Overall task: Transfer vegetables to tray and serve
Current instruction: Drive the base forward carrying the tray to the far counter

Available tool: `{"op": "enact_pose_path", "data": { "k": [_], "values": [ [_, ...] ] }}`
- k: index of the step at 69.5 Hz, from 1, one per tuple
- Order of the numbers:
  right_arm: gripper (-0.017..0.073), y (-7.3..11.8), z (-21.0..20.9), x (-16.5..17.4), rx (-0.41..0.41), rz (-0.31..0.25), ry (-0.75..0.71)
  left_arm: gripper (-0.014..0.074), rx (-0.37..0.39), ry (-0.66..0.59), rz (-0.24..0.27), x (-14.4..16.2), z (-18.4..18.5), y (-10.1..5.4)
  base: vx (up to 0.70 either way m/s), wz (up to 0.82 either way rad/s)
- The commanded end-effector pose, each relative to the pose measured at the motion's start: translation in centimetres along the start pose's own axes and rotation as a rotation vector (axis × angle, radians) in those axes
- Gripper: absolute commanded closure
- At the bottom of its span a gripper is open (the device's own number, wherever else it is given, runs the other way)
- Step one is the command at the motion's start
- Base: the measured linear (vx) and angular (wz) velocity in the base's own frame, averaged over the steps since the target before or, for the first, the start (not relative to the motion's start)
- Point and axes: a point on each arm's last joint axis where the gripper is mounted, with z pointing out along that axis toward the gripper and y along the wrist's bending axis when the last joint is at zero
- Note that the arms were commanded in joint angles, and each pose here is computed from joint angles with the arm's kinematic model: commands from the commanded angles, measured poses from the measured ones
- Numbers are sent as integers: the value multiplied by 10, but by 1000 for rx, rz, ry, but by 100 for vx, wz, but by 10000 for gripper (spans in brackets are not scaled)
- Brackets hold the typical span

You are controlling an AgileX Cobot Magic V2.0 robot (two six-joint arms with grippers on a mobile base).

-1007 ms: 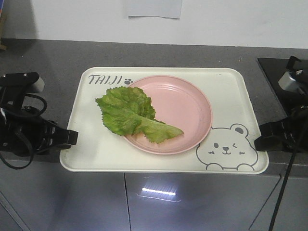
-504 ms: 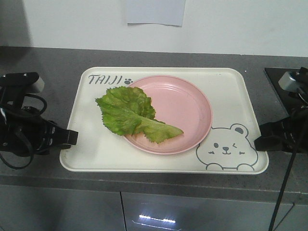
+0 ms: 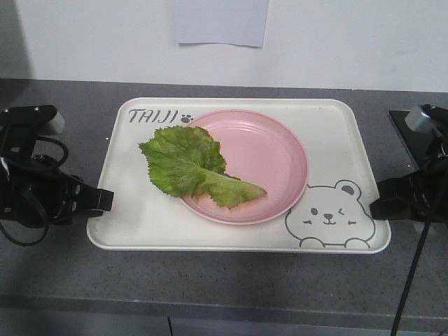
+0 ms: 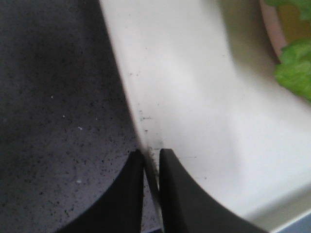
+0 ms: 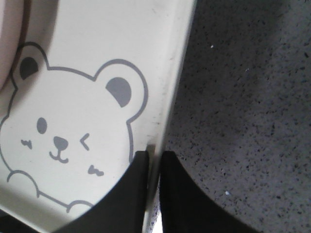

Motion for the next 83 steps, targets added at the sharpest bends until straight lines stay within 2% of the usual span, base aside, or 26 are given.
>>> {"op": "enact_pose_path", "data": {
  "k": [1,83],
  "values": [
    [561,15,-13,-7,-62,-32,-77,601,53,-102,-2,-10,-14,-11,11,0],
    [561,15,-13,-7,-62,-32,-77,601,53,-102,-2,-10,-14,-11,6,1]
  ]
}}
